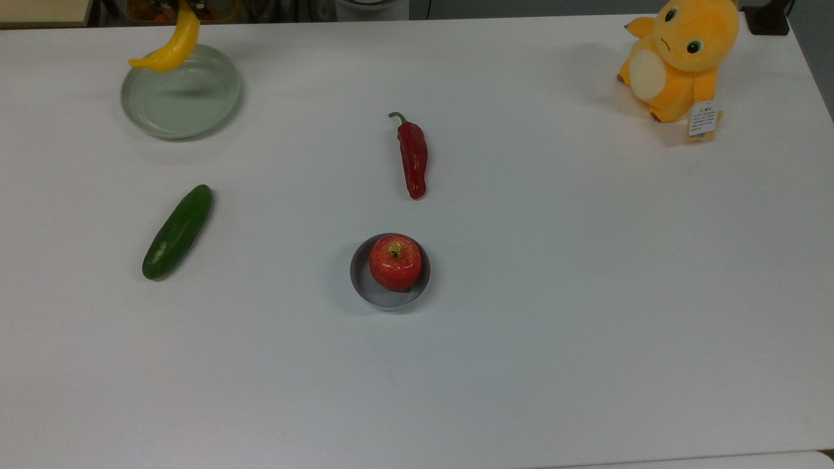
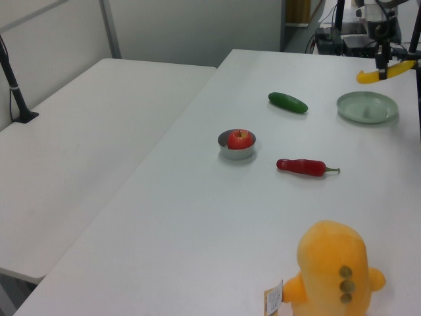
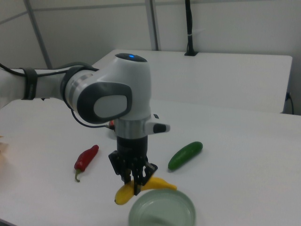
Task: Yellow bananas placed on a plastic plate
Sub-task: 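Lower the banana onto the pale green plate and open the gripper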
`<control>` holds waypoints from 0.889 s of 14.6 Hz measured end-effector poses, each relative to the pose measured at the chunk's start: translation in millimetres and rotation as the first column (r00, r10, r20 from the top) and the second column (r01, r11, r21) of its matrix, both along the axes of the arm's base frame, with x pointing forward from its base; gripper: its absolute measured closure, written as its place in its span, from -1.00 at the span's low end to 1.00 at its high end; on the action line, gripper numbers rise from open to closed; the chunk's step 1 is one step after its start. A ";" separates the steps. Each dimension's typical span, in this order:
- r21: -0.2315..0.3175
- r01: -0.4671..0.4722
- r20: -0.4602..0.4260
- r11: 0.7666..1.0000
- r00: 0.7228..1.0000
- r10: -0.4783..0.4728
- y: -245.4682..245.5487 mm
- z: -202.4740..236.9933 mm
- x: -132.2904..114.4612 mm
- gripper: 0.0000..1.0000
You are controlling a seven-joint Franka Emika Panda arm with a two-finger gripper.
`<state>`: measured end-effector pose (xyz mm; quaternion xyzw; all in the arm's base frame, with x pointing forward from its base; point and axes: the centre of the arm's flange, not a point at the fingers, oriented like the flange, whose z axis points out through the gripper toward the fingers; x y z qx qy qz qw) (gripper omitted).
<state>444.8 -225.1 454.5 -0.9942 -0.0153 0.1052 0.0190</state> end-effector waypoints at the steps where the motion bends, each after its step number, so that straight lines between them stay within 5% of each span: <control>1: 0.000 0.000 0.002 1.000 1.000 0.000 -6.0 -4.0 -0.6 0.44; 8: -0.048 0.001 0.054 0.999 0.999 0.001 -19.3 -46.1 25.5 0.30; 9: -0.049 0.008 0.055 0.999 0.998 -0.005 -19.3 -46.0 25.7 0.17; 13: -0.050 0.008 0.059 0.999 0.998 -0.005 -15.6 -44.7 28.5 -0.95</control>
